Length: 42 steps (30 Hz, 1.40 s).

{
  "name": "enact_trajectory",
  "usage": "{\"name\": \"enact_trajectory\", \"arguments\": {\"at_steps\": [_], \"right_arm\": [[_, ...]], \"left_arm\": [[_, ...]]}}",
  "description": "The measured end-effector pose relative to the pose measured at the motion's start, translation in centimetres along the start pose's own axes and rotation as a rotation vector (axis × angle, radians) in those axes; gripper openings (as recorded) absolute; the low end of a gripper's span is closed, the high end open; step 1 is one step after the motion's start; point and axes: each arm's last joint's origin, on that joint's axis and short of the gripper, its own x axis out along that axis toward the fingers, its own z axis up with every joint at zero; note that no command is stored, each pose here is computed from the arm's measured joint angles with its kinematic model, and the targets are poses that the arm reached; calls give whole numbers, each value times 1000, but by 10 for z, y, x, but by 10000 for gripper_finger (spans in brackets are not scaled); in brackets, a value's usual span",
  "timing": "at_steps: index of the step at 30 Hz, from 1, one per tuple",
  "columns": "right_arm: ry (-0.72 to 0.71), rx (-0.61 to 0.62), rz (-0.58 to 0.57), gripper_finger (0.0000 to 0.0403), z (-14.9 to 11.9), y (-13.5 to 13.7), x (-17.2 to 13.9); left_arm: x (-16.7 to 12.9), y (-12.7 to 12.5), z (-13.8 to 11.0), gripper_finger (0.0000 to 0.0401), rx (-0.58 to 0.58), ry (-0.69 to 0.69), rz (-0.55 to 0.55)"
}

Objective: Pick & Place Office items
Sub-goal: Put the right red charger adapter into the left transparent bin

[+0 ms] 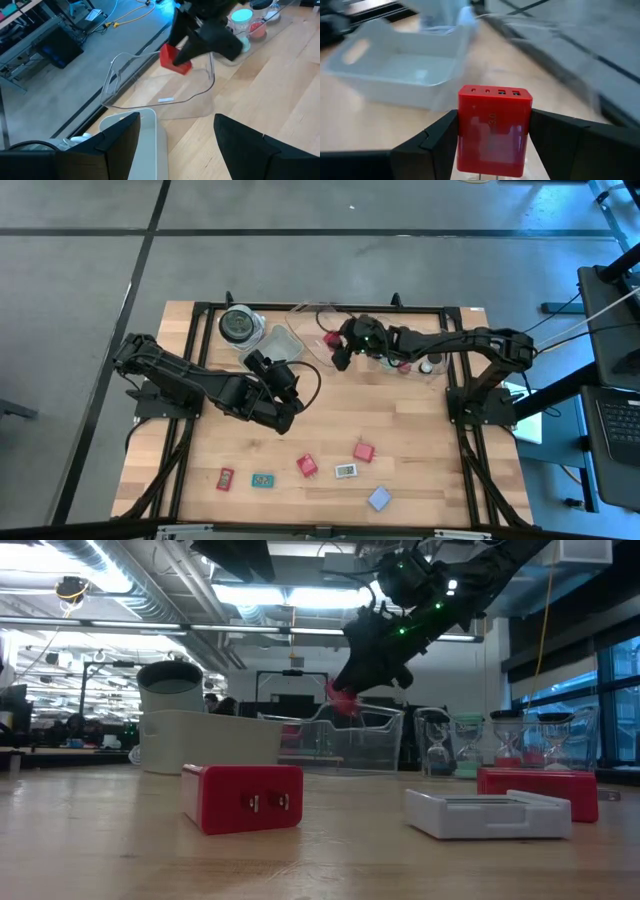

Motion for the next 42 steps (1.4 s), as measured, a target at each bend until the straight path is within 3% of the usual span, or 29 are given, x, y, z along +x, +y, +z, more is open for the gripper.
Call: {"name": "enact_trajectory", "arguments": {"at_steps": [9, 15, 22, 33, 42], "right_arm": [[42, 99, -6, 215, -1, -15, 11], [106, 63, -22, 215, 17, -11, 30], [313, 44, -75, 215, 12, -12, 57], [390, 47, -33, 217, 5, -9, 71], [387, 41, -30, 272, 5, -9, 72]], "left_arm": [[0, 0, 0, 251, -1, -1, 1], [0, 0, 0, 251, -10, -1, 1], [0, 0, 0, 251, -5, -1, -1], [0, 0, 0, 251, 34, 4, -5], [0, 0, 0, 251, 35, 4, -6]]}}
